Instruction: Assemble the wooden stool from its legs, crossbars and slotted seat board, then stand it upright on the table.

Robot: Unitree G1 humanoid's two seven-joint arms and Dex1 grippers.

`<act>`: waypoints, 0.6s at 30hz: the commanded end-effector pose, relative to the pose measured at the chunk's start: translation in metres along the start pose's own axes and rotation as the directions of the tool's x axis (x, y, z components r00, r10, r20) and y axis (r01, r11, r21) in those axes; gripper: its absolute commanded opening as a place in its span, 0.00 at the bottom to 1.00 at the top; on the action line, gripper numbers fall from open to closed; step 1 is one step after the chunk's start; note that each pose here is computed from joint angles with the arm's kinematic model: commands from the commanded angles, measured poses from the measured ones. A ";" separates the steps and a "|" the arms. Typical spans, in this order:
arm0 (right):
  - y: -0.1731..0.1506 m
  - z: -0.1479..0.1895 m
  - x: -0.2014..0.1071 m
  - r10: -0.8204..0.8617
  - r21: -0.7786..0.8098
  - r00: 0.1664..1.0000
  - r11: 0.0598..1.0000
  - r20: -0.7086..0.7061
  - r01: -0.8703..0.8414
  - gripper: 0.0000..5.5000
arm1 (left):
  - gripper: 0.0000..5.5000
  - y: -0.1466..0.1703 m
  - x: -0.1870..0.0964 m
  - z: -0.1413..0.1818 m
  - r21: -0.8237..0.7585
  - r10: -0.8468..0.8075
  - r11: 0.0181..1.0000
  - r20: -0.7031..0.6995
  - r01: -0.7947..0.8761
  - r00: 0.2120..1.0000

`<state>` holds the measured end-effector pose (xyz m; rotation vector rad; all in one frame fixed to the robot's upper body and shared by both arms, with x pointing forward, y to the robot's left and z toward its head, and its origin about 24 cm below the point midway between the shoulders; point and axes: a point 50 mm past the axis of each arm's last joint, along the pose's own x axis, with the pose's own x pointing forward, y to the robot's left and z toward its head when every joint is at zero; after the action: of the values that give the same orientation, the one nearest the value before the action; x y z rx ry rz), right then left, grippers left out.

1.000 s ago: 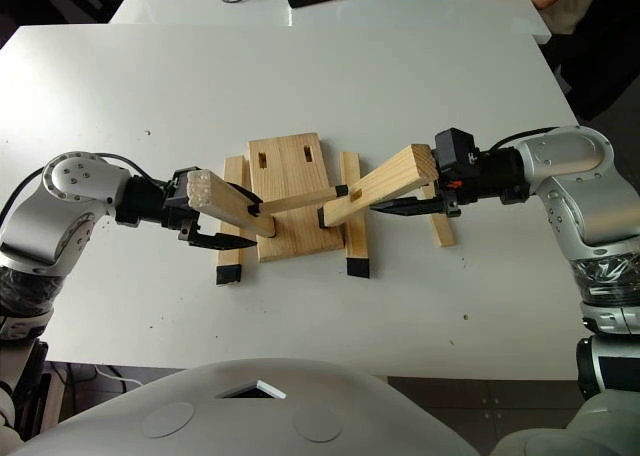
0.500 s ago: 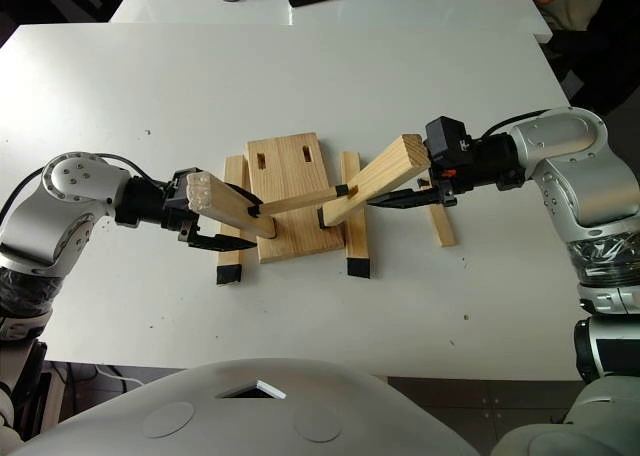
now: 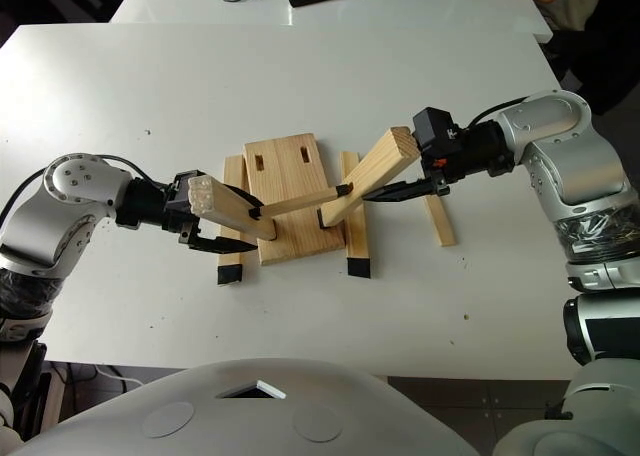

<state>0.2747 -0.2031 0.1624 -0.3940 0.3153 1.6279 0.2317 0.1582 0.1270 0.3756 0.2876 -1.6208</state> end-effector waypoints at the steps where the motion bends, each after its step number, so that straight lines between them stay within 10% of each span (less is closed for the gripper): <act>1: 0.007 -0.042 0.019 0.037 0.168 0.978 0.986 -0.204 -0.002 0.37 | 0.62 -0.004 0.008 0.003 0.005 -0.090 0.996 0.011 0.090 0.996; 18: 0.005 -0.031 0.052 0.099 0.032 0.937 0.995 -0.334 -0.094 0.37 | 0.62 0.015 0.018 0.023 0.011 -0.045 0.999 0.075 0.045 0.996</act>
<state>0.2786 -0.1842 0.1654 -0.4852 0.3474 1.6640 0.2404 0.1638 0.1225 0.3166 0.3698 -1.5982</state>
